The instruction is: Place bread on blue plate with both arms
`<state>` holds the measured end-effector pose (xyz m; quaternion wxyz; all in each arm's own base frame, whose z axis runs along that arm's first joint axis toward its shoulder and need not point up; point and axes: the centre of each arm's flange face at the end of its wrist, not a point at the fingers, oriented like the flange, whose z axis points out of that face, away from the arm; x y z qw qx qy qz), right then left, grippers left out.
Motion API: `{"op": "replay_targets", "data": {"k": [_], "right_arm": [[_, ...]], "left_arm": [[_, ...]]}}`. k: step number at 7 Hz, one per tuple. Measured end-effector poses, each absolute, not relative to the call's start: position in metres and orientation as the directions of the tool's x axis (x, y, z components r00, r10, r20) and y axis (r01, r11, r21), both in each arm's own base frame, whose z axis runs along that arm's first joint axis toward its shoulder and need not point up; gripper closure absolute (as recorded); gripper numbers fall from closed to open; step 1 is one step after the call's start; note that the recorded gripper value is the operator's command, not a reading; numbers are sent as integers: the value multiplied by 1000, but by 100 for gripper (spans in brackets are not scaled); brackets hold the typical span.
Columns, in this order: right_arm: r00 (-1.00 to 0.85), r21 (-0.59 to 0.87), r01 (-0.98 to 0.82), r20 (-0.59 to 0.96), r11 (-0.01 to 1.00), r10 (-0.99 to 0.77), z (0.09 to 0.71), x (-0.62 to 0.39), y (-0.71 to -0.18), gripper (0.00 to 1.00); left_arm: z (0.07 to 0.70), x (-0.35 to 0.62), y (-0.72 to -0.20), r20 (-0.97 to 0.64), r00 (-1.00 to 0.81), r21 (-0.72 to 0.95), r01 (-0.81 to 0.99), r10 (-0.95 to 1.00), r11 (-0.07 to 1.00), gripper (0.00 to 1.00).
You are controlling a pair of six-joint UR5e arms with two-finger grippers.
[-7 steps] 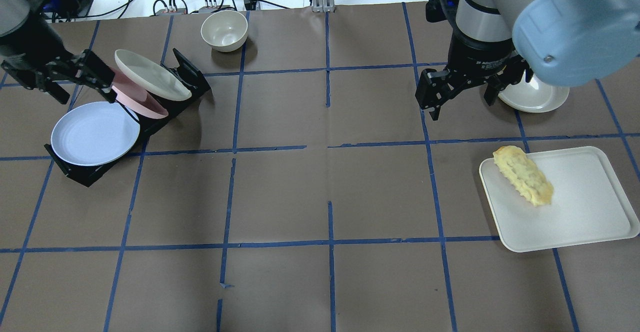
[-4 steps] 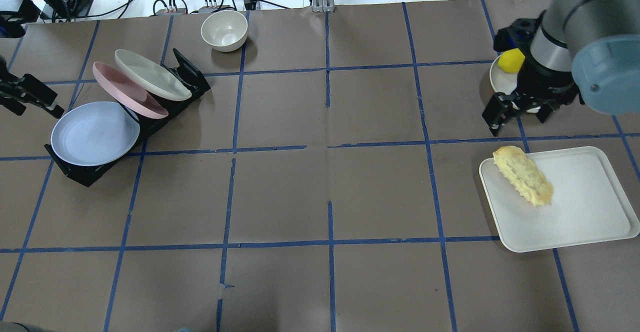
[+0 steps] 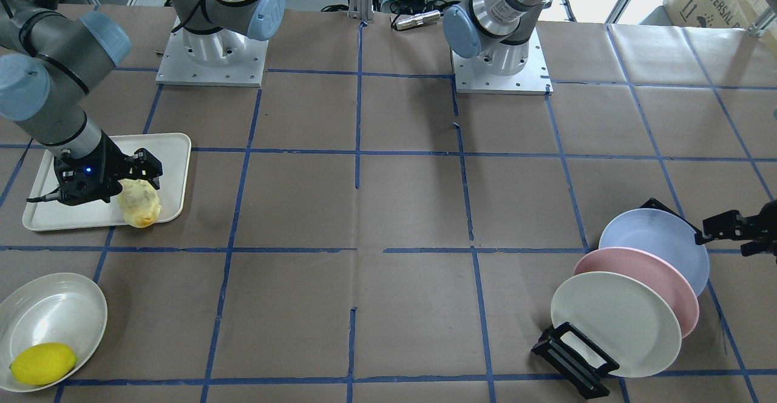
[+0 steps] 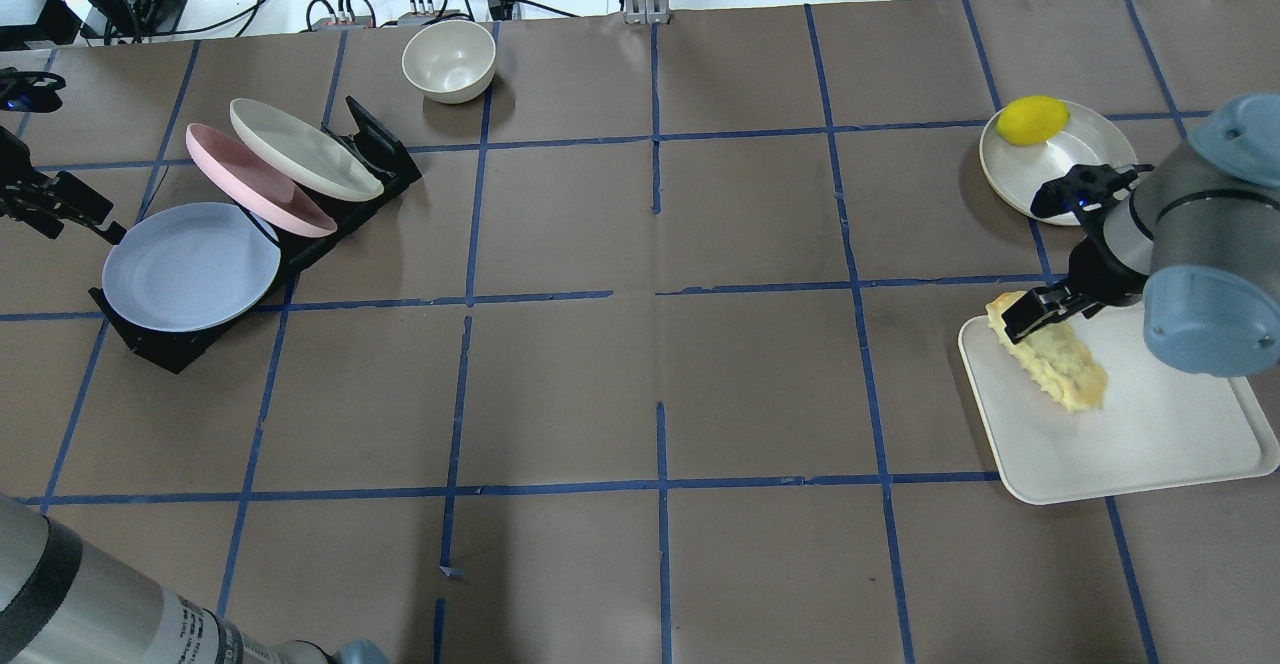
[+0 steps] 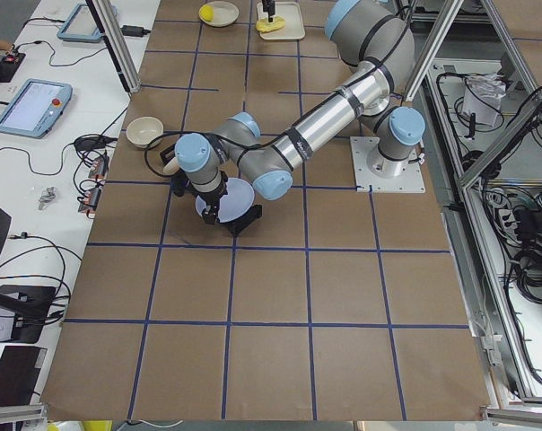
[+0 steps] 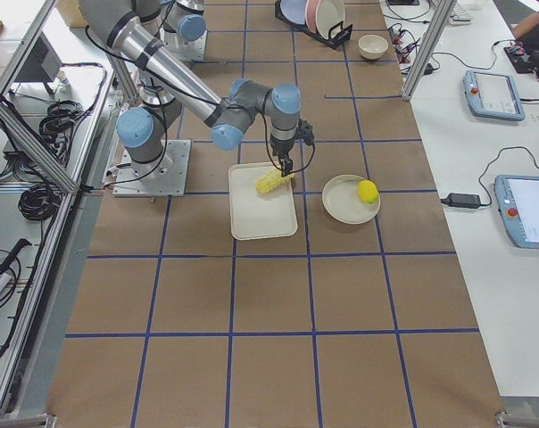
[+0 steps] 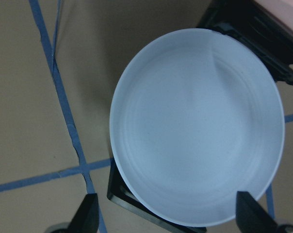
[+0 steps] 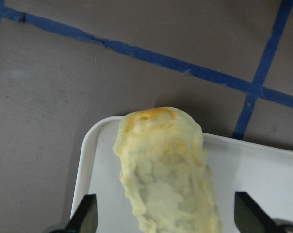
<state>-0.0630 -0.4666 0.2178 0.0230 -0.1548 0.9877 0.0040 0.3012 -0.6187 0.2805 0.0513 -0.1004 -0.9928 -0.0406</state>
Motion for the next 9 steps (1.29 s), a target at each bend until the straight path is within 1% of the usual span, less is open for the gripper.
{"op": "replay_targets", "data": {"k": [1, 2, 3, 4, 5, 6, 7, 9], "right_arm": [[-950, -1, -306, -64, 952, -306, 206, -63, -464, 35], [-949, 3, -306, -77, 952, -305, 200, -62, -461, 62], [-949, 11, -306, -81, 952, -305, 195, -61, -458, 88], [-950, 19, -304, -78, 953, -301, 194, -61, -456, 93], [-953, 26, -298, -72, 954, -296, 196, -61, -456, 93], [-955, 36, -293, -67, 955, -290, 204, -63, -458, 93], [-958, 55, -283, -71, 957, -279, 224, -65, -466, 93], [-964, 108, -262, -84, 959, -254, 295, -73, -488, 91]], "left_arm": [[260, 311, -630, 127, -973, 84, 205, 194, 975, 11], [240, 312, -635, 162, -969, 94, 205, 188, 974, 28], [228, 309, -636, 210, -961, 101, 202, 178, 974, 39], [222, 307, -636, 245, -955, 115, 202, 169, 973, 56], [215, 307, -636, 265, -950, 127, 202, 163, 971, 73], [212, 307, -636, 272, -949, 131, 202, 161, 971, 84], [214, 308, -636, 270, -949, 130, 202, 161, 971, 85], [230, 305, -636, 254, -952, 115, 203, 168, 972, 93]]}}
